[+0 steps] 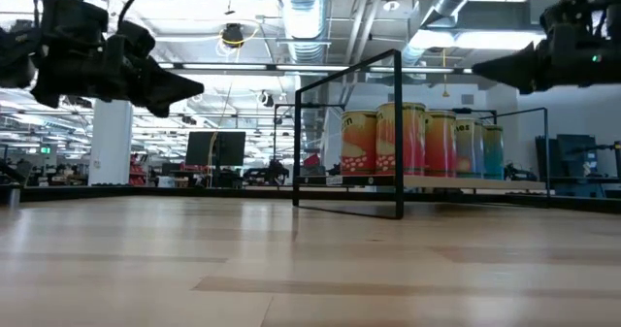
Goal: Pick and place cans onto a shelf
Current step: Return to Home Position
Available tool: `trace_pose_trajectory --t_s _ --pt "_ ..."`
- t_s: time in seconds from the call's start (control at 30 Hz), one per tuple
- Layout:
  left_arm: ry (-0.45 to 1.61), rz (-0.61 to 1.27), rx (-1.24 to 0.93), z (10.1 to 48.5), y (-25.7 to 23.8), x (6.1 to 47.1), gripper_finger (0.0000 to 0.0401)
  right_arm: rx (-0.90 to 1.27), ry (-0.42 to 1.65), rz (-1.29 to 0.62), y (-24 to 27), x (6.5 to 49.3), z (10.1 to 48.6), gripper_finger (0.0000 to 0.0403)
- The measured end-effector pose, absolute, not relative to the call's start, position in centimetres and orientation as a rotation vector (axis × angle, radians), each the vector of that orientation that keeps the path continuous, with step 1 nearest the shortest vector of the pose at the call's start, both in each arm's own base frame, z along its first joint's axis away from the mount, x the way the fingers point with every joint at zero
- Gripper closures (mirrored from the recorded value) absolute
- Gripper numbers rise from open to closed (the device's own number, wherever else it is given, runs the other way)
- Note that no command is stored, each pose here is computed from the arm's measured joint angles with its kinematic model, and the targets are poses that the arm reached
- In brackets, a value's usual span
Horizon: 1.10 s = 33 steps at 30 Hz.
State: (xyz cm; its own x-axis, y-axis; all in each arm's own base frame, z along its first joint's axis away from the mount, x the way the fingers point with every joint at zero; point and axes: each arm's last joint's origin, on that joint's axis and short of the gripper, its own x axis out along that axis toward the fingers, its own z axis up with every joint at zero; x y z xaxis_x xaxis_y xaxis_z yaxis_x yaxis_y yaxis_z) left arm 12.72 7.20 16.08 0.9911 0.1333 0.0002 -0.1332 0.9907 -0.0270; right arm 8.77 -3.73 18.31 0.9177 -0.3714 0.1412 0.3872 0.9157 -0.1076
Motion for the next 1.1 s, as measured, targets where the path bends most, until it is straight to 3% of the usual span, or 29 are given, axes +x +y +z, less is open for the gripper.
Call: trace_pose_trajectory --t_s 0.3,0.57,1.1 --pt "0.074 0.271 -0.064 16.0 6.1 10.8 0.0401 -0.102 -0.101 -0.412 -3.8 8.9 17.7 0.0399" --pt "-0.018 0.455 -0.060 16.8 4.5 9.5 0.0401 -0.122 -0.092 -0.442 -3.9 8.8 17.7 0.0399" --pt "-0.077 0.415 -0.052 17.2 2.6 9.3 0.0401 -0.082 -0.028 -0.464 -4.0 8.9 16.9 0.0393"
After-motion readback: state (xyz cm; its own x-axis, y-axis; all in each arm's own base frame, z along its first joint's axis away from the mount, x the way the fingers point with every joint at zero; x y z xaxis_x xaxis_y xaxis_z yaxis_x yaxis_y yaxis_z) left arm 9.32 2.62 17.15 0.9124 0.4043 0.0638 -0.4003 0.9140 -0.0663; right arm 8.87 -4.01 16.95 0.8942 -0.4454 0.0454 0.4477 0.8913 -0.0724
